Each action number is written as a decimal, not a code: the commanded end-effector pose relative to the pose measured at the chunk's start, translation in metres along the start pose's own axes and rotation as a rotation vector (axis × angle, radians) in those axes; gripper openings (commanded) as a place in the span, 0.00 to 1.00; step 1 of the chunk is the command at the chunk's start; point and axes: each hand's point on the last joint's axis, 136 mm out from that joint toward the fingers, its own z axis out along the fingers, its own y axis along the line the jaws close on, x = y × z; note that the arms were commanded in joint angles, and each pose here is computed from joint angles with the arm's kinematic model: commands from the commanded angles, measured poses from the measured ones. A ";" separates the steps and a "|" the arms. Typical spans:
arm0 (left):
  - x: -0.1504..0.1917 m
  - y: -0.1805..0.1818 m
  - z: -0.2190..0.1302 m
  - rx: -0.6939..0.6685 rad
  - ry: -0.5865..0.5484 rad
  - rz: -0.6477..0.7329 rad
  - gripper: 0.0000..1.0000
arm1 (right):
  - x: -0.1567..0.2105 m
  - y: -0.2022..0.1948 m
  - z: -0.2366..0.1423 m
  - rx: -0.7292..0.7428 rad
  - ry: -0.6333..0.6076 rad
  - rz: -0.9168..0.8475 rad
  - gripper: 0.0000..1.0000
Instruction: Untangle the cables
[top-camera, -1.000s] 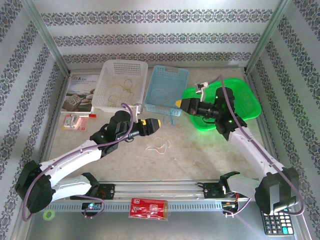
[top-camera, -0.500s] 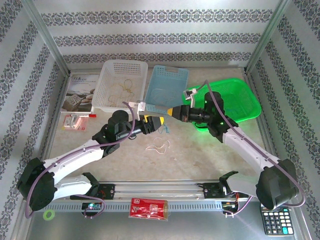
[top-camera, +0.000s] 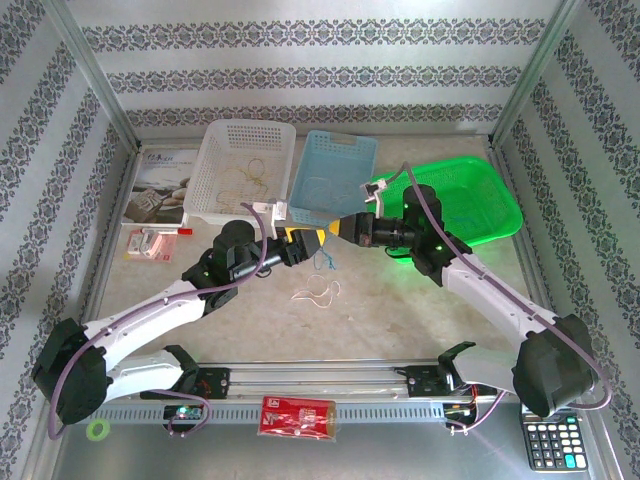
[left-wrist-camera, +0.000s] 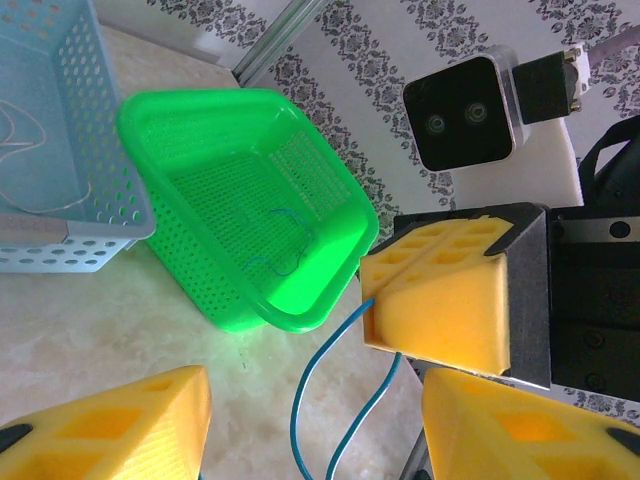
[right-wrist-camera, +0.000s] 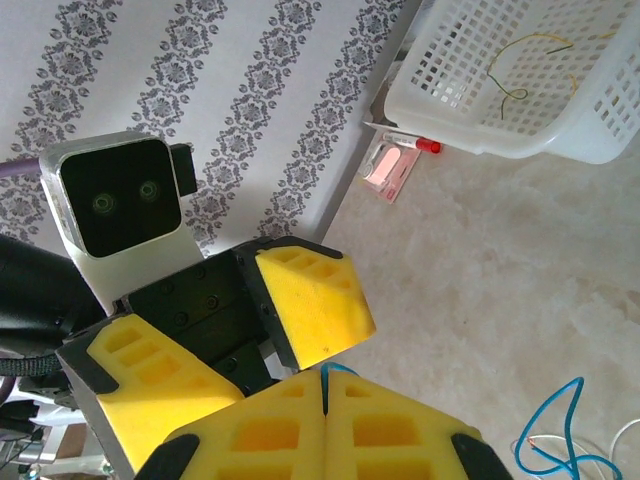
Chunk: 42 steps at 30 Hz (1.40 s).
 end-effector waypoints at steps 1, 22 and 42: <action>-0.011 -0.005 0.002 0.028 -0.041 0.034 0.58 | -0.004 0.006 0.003 -0.014 -0.011 -0.047 0.00; 0.002 0.029 0.012 -0.086 -0.026 0.014 0.52 | -0.005 0.032 0.003 -0.061 -0.010 -0.078 0.00; 0.028 0.069 0.013 -0.211 0.011 0.036 0.44 | -0.009 0.055 0.004 -0.093 -0.023 -0.104 0.00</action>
